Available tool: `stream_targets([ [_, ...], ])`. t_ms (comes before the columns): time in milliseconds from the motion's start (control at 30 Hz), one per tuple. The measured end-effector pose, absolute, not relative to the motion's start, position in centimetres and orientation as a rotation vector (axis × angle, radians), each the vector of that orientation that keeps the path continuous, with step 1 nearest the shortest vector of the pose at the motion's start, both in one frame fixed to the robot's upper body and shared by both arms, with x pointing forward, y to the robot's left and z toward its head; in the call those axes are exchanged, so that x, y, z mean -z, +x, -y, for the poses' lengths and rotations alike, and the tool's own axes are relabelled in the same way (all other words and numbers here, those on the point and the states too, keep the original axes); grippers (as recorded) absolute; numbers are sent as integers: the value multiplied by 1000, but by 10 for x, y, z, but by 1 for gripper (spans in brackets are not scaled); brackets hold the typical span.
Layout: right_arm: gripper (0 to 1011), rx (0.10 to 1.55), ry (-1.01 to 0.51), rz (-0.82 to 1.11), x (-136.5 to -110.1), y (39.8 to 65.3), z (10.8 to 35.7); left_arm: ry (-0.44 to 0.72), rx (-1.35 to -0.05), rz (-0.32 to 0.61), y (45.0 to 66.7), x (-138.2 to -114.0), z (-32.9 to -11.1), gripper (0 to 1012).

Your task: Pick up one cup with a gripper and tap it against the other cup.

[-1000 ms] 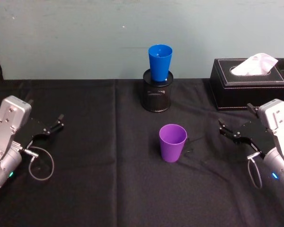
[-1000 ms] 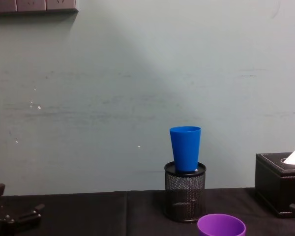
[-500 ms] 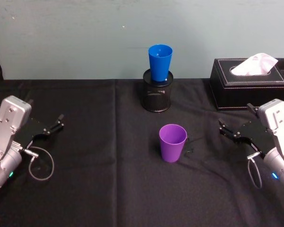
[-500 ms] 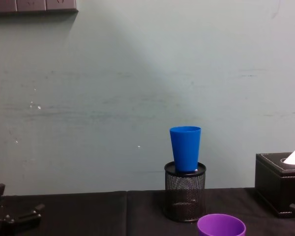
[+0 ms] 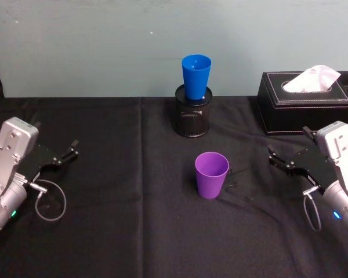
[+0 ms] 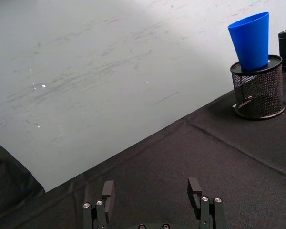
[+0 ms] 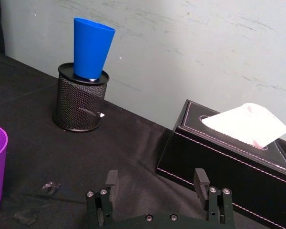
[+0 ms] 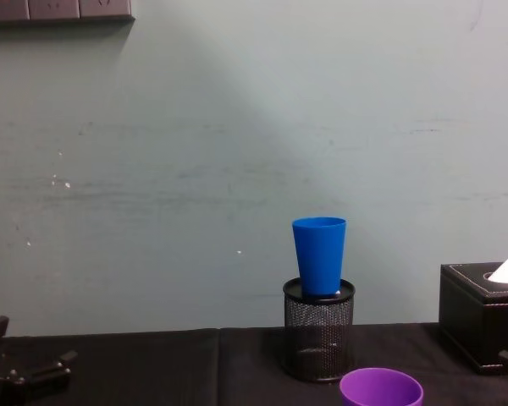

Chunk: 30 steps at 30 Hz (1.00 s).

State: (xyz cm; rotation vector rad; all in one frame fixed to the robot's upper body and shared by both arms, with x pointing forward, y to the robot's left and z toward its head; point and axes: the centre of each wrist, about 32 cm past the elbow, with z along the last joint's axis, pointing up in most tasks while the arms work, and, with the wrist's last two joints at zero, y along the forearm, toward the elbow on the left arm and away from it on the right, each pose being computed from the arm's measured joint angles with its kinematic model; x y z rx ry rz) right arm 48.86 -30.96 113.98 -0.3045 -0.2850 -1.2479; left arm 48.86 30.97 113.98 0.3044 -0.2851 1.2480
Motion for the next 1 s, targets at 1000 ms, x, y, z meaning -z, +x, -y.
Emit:
stream_targets([
  [1000, 1003, 1248, -304, 285, -1140, 489, 310, 304, -1248, 285, 489, -1140, -310, 1000],
])
